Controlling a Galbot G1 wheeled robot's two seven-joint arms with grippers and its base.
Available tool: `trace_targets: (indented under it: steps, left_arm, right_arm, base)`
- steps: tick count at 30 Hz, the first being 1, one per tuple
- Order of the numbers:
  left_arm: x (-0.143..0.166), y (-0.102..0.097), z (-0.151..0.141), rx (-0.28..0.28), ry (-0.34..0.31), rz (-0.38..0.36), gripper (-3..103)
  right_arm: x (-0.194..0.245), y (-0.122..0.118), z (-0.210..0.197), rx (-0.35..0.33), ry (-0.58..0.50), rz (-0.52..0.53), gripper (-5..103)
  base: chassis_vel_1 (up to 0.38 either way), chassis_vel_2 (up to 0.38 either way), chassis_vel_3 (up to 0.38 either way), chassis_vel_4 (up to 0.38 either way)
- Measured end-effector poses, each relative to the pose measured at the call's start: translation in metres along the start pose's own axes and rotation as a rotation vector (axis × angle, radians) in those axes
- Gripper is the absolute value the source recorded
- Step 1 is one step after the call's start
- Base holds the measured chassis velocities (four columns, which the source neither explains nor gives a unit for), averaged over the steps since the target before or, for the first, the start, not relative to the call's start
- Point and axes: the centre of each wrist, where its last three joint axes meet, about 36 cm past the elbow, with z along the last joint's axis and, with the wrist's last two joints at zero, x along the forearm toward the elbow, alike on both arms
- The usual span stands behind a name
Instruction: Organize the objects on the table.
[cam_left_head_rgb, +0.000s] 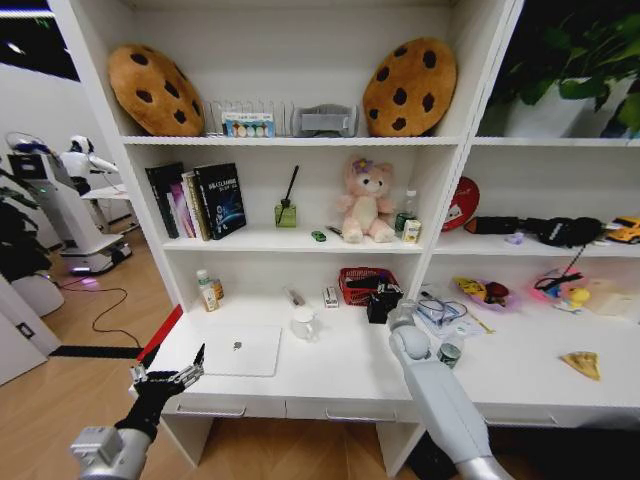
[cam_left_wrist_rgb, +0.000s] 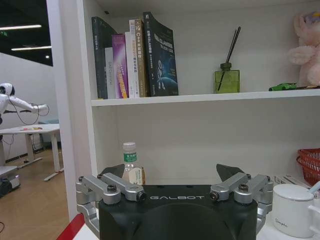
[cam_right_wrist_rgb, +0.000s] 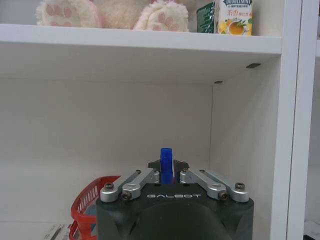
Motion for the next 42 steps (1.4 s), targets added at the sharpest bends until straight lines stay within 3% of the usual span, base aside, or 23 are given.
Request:
trace_targets:
  steps: [2,8,10,13,14,16,19,20,23,31,42]
  left_arm:
    - [0.0,0.0,0.0,0.0,0.0,0.0,100]
    - [0.0,0.0,0.0,0.0,0.0,0.0,100]
    - [0.0,0.0,0.0,0.0,0.0,0.0,100]
    - [0.0,0.0,0.0,0.0,0.0,0.0,100]
    - [0.0,0.0,0.0,0.0,0.0,0.0,100]
    - [0.0,0.0,0.0,0.0,0.0,0.0,100]
    - [0.0,0.0,0.0,0.0,0.0,0.0,100]
    - [0.0,0.0,0.0,0.0,0.0,0.0,100]
    - [0.0,0.0,0.0,0.0,0.0,0.0,100]
    - [0.0,0.0,0.0,0.0,0.0,0.0,100]
    - [0.0,0.0,0.0,0.0,0.0,0.0,100]
  right_arm:
    - [0.002,0.001,0.0,0.0,0.004,0.001,18]
    - [0.014,0.003,-0.008,0.004,0.012,0.022,45]
    - [0.02,0.004,-0.011,0.006,0.014,0.033,45]
    - [0.064,0.011,-0.043,-0.066,0.038,0.061,67]
    - [0.064,0.011,-0.043,-0.066,0.038,0.061,67]
    - [0.079,0.016,-0.051,-0.103,0.069,0.071,67]
    - [0.112,0.024,-0.055,-0.16,0.18,0.102,84]
    - [0.112,0.024,-0.055,-0.16,0.18,0.102,84]
    - [0.119,0.019,-0.032,-0.189,0.318,0.148,98]
    - [0.102,-0.001,0.015,-0.139,0.428,0.174,100]
    - [0.089,-0.014,0.037,-0.129,0.5,0.16,100]
  base:
    - [0.0,0.0,0.0,0.0]
    - [0.0,0.0,0.0,0.0]
    - [0.0,0.0,0.0,0.0]
    - [0.0,0.0,0.0,0.0]
    - [0.0,0.0,0.0,0.0]
    - [0.0,0.0,0.0,0.0]
    - [0.0,0.0,0.0,0.0]
    - [0.0,0.0,0.0,0.0]
    - [0.0,0.0,0.0,0.0]
    - [0.0,0.0,0.0,0.0]
    - [0.0,0.0,0.0,0.0]
